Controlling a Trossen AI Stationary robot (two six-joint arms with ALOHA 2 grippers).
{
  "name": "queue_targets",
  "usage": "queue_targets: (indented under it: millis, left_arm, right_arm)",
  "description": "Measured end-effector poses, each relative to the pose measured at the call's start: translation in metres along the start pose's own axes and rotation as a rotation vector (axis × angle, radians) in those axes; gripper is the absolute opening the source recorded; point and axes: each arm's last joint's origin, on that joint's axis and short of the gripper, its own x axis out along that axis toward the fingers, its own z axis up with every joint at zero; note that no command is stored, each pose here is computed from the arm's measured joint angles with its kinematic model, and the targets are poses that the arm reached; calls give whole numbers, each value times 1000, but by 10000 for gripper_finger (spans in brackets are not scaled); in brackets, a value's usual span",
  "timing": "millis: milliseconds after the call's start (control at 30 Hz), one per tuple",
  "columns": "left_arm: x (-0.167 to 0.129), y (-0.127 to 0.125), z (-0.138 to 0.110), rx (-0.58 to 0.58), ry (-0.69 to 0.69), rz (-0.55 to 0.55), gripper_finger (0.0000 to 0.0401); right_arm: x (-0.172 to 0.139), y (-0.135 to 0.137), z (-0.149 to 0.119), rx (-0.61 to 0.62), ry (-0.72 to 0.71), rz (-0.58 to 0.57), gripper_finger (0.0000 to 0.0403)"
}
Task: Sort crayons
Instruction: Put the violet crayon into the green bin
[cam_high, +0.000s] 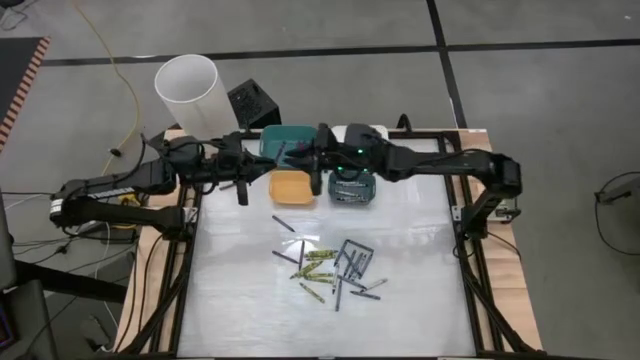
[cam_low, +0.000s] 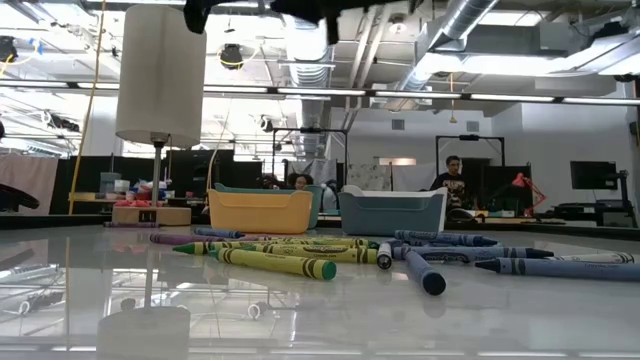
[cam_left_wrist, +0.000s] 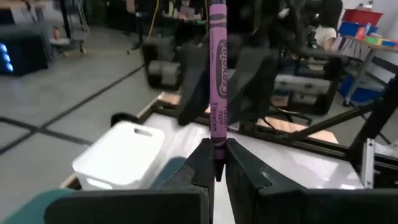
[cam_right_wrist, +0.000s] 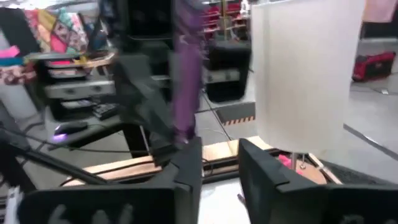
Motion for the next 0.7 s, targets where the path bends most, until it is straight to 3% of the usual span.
queue_targets:
  millis: [100,267,367,700]
  left_arm:
    - [-2,3,1,29,2,-12,11]
    - [-2,12,2,42,2,-21,11]
    - [-1,17,2,39,8,-25,11]
    - [18,22,-1,3,-14,-34,11]
  right_arm:
    - [8,-5,-9,27,8,0,143]
    - [7,-3,-5,28,-9,18,236]
    - [3,-1,0,26,-15,19,271]
    - [-9,-7,17,-16,-63,4,281]
